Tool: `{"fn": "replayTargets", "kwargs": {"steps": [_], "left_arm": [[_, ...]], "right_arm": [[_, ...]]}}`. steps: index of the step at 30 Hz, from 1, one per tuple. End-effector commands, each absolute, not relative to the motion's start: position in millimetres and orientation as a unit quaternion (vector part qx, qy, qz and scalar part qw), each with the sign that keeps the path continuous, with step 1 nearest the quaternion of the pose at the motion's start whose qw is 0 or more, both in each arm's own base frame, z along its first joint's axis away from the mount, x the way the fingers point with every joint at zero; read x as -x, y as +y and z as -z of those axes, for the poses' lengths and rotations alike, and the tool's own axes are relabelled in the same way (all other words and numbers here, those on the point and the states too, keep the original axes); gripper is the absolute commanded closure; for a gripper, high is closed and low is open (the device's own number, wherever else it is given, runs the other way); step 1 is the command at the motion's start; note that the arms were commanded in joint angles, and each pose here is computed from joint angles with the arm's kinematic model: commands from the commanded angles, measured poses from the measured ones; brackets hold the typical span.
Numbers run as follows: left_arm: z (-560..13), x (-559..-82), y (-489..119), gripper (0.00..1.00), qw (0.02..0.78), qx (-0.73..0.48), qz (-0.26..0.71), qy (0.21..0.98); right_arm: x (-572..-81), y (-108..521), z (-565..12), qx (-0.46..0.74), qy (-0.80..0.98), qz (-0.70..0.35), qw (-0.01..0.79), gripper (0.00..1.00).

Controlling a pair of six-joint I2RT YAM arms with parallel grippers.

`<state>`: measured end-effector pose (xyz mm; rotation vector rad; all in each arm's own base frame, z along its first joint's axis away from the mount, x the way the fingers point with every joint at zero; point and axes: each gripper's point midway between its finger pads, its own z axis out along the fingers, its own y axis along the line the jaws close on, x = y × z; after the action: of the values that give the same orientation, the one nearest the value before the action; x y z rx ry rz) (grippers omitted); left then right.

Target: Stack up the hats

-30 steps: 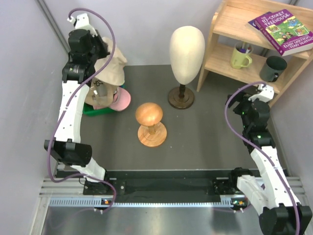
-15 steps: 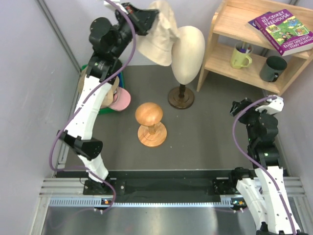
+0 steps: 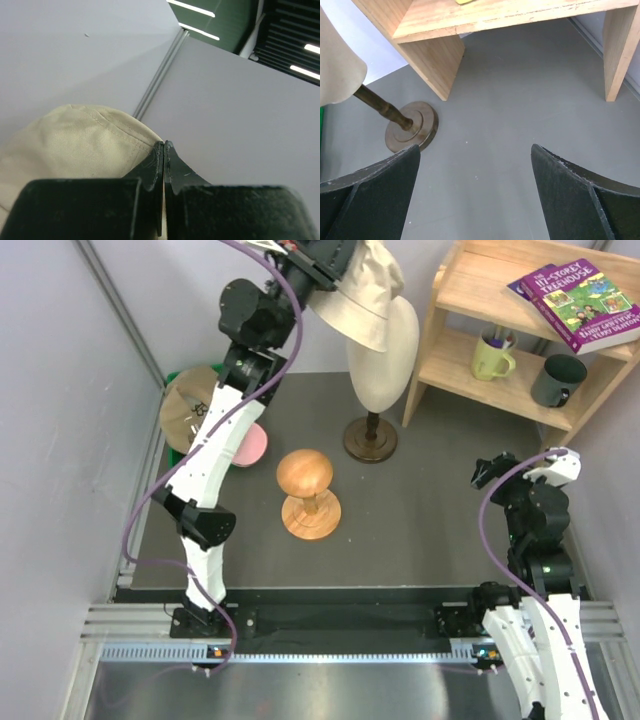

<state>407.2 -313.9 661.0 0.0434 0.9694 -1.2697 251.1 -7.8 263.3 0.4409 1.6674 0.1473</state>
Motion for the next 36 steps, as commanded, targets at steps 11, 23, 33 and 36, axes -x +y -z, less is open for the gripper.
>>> {"fn": "replayTargets", "kwargs": {"steps": [11, 23, 33, 36], "left_arm": [[-691.4, -370.6, -354.7, 1.00, 0.687, -0.008, 0.649, 0.326], [-643.5, -399.3, -398.4, 1.00, 0.658, -0.005, 0.660, 0.362], [-625.6, -402.7, -420.6, 1.00, 0.645, 0.003, 0.668, 0.371], [-621.6, -396.5, -431.0, 1.00, 0.633, -0.004, 0.680, 0.371]], "right_arm": [[-247.4, -5.6, -265.4, -0.191, 0.729, -0.072, 0.653, 0.08], [-243.6, -6.9, -265.8, -0.193, 0.729, -0.069, 0.653, 0.08], [-244.4, -8.4, -265.8, -0.195, 0.730, -0.065, 0.652, 0.08], [-245.0, -8.1, -264.8, -0.193, 0.732, -0.064, 0.651, 0.08]]}}
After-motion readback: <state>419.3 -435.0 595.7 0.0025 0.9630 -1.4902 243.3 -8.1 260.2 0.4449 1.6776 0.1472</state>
